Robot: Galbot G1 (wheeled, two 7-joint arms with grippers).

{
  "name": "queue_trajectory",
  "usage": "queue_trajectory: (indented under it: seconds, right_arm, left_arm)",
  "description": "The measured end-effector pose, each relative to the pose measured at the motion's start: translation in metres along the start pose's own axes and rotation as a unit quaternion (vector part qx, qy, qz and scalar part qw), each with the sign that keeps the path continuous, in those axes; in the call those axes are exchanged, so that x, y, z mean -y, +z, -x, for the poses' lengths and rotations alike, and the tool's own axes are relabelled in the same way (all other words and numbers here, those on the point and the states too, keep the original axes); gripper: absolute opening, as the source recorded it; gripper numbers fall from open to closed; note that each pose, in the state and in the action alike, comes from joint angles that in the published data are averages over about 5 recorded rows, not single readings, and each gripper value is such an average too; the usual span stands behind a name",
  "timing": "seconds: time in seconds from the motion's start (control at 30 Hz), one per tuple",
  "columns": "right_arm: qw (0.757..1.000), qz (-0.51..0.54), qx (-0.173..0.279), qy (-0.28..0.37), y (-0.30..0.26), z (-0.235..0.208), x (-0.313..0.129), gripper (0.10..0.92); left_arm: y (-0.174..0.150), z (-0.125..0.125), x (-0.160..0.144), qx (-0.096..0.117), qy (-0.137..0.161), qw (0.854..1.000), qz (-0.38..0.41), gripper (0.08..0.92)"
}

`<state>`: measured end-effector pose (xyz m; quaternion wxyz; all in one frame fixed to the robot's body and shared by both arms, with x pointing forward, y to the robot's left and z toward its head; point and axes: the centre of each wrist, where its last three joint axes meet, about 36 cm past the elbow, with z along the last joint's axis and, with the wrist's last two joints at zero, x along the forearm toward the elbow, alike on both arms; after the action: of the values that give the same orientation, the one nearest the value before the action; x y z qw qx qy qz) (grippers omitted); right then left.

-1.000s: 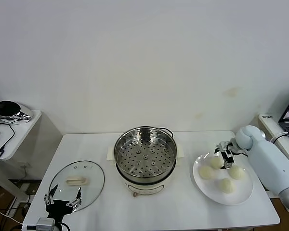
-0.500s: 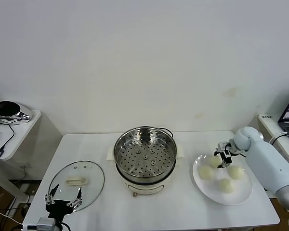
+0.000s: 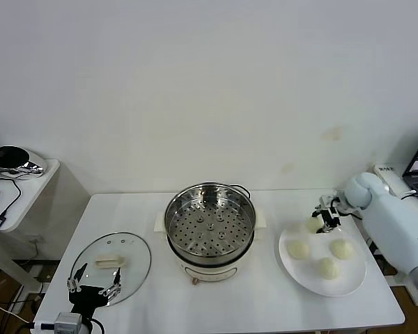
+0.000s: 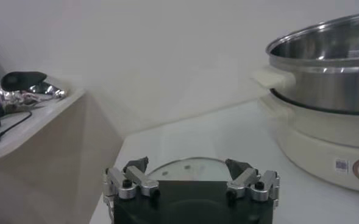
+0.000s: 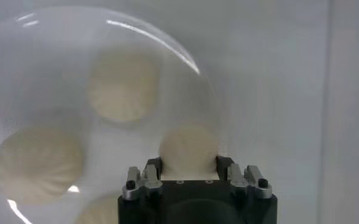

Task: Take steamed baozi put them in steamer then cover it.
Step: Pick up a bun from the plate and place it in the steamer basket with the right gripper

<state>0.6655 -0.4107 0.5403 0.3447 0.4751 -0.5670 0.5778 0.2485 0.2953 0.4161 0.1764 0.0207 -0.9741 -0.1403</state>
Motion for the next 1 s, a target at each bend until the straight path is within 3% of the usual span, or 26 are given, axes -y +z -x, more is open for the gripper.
queue_trajectory:
  seconds: [0.3, 0.6, 0.77, 1.0]
  right_arm:
    - [0.998, -0.048, 0.045, 0.016, -0.066, -0.072, 0.068, 0.551]
    - [0.983, -0.150, 0.108, 0.001, -0.169, -0.092, 0.132, 0.603]
    - [0.952, -0.272, 0.137, -0.006, -0.228, -0.090, 0.151, 0.619]
    - [0.890, -0.433, 0.138, -0.017, -0.289, -0.084, 0.156, 0.619]
  left_arm:
    - [-0.009, -0.004, 0.000, 0.009, 0.003, 1.000, 0.003, 0.823]
    - [-0.021, -0.011, -0.002, 0.028, -0.007, 1.000, 0.001, 0.823]
    - [-0.026, -0.015, -0.003, 0.034, -0.012, 0.999, 0.000, 0.823]
    - [-0.027, -0.019, -0.002, 0.033, -0.015, 0.999, -0.002, 0.823]
